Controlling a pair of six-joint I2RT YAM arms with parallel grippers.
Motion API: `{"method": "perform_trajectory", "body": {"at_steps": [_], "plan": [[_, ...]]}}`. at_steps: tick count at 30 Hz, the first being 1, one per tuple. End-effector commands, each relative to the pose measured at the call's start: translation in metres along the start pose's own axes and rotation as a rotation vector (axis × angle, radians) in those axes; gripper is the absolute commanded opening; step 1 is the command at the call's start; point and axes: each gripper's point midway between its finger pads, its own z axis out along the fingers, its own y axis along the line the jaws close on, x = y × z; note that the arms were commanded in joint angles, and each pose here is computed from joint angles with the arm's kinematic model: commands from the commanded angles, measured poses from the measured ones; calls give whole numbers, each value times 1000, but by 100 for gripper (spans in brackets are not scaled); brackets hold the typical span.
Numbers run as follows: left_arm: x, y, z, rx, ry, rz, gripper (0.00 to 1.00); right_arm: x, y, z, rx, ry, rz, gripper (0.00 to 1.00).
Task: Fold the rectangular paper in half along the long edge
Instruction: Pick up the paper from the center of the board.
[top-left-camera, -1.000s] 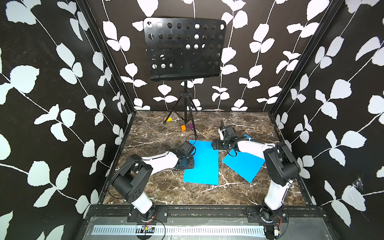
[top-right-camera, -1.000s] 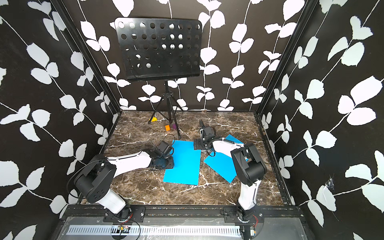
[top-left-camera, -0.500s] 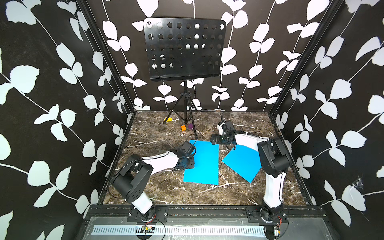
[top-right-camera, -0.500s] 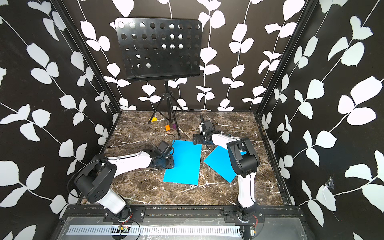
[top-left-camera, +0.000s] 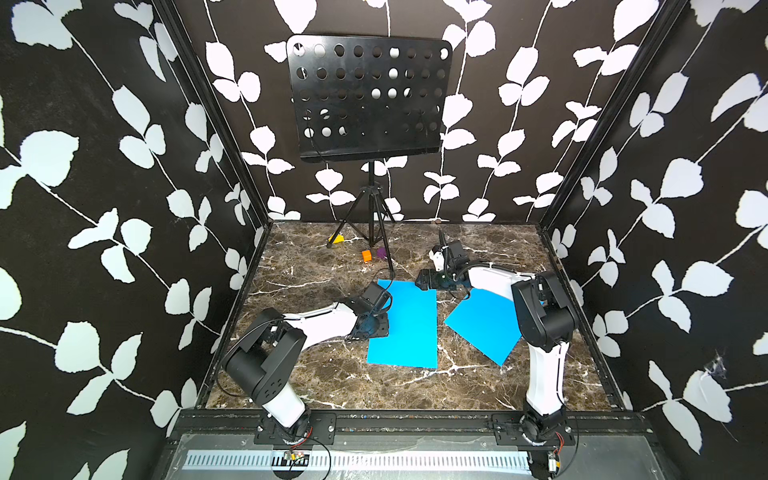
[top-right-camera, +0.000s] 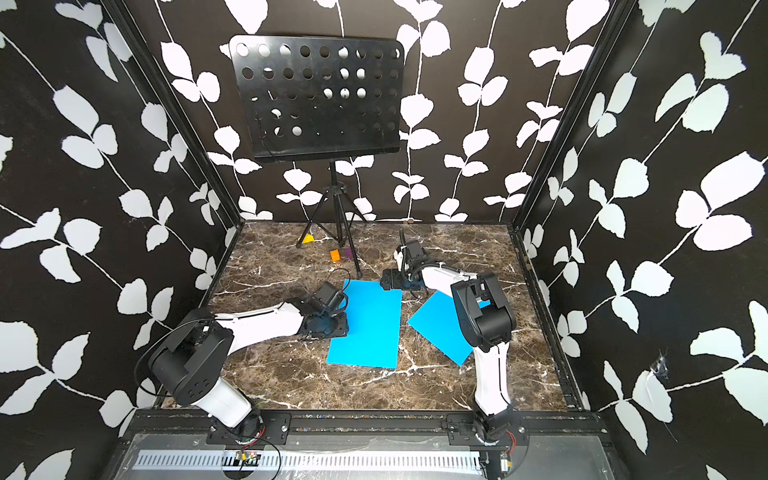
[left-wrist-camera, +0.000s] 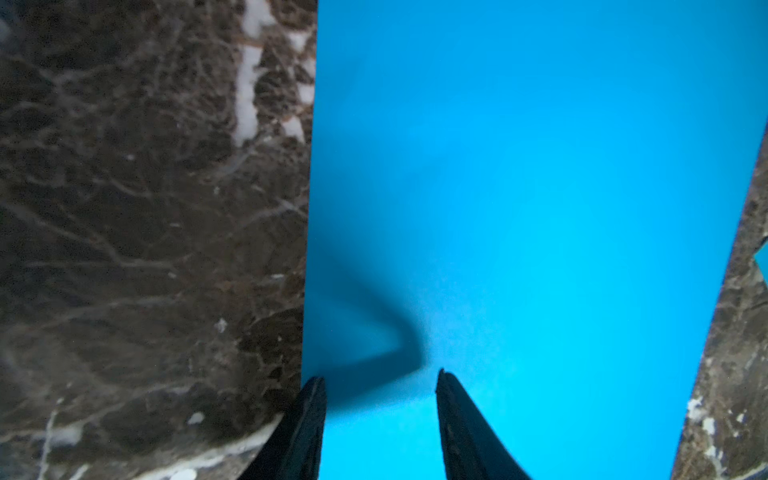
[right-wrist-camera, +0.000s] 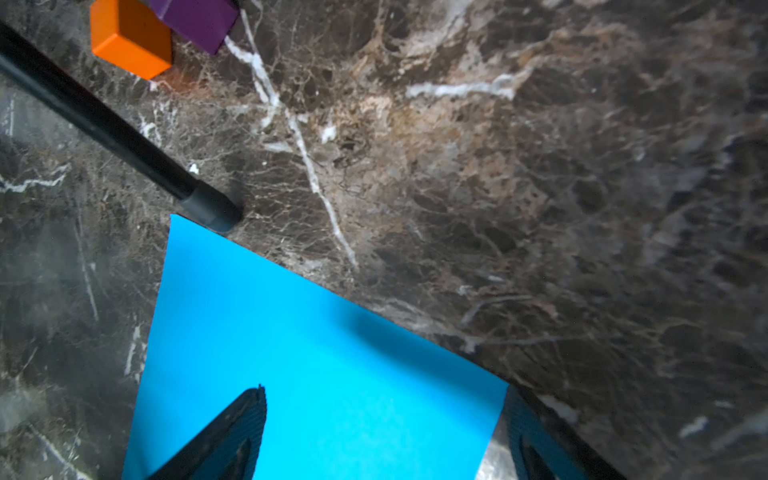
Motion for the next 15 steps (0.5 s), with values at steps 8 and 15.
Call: {"method": "perform_trajectory", "body": {"at_steps": [8, 15], "plan": [[16, 10, 18, -29, 58, 1, 46, 44, 20, -8, -151, 93, 59, 89], [15, 9, 19, -29, 59, 0, 46, 55, 39, -13, -247, 107, 85, 89]]}}
